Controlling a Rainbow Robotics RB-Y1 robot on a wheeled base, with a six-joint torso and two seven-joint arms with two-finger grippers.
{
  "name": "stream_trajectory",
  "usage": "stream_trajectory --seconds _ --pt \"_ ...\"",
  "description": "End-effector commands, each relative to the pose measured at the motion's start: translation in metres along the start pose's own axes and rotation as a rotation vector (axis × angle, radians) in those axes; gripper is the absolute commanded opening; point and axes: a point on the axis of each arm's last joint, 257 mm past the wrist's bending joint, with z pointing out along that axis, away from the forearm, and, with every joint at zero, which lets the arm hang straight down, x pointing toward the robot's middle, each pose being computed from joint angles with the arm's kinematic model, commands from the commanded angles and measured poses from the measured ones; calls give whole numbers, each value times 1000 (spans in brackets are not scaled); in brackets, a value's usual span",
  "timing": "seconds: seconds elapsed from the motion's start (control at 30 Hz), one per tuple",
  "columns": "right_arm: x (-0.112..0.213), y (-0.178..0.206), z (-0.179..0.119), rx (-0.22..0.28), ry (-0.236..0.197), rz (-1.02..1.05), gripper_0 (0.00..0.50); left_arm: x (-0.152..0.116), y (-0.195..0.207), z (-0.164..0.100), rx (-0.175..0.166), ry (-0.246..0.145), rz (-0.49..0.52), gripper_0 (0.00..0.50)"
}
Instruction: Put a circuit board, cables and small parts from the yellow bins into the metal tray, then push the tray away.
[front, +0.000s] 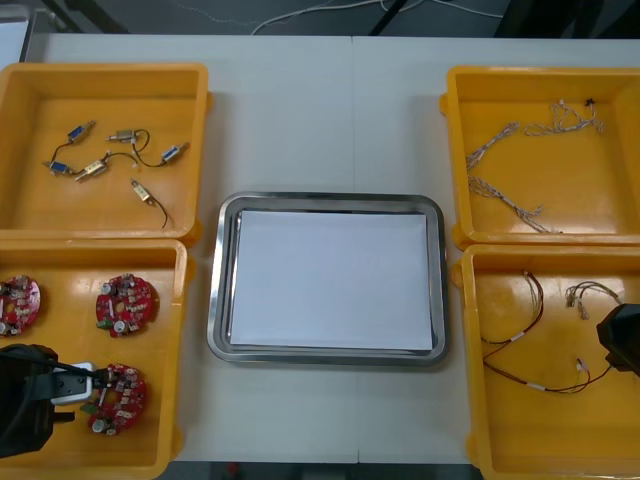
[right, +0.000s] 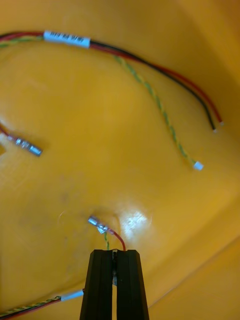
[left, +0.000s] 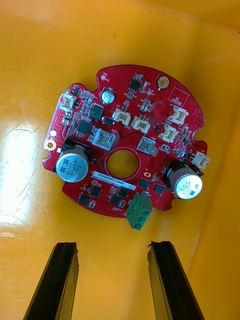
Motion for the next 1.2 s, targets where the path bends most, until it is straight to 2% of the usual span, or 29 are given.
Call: stream_trajectory --seconds 0.03,0.13,0.2,0.23,0.27,0.3,0.33,0.37,0.4,0.83,1.2 --pt "-32 -12 -13 21 -41 -2 0 -2 -18 7 21 1 1 405" --pt "-35 -14 -11 24 -37 9 0 -4 -19 9 22 -1 4 403" --pt "-35 -15 -10 28 -37 10 36 -5 -20 11 24 0 7 396" --pt "-36 -15 -11 28 -39 13 79 -6 -19 11 22 -1 11 386" --pt "-36 -16 -10 29 -40 16 197 -7 -20 12 24 1 12 370" --pt "-37 -16 -10 30 -41 18 265 -7 -19 13 21 1 14 366" --pt "-37 -16 -11 30 -41 19 387 -7 -19 13 20 2 17 361" --pt "-35 -15 -10 27 -38 18 465 -8 -18 14 19 2 18 343" --pt "-35 -15 -11 27 -36 19 494 -9 -19 15 19 2 19 336" --pt "-17 2 -14 -15 -14 36 500 -15 -14 19 8 9 48 320" --pt "19 26 -21 -49 28 244 500 -25 -11 24 0 -2 57 283"
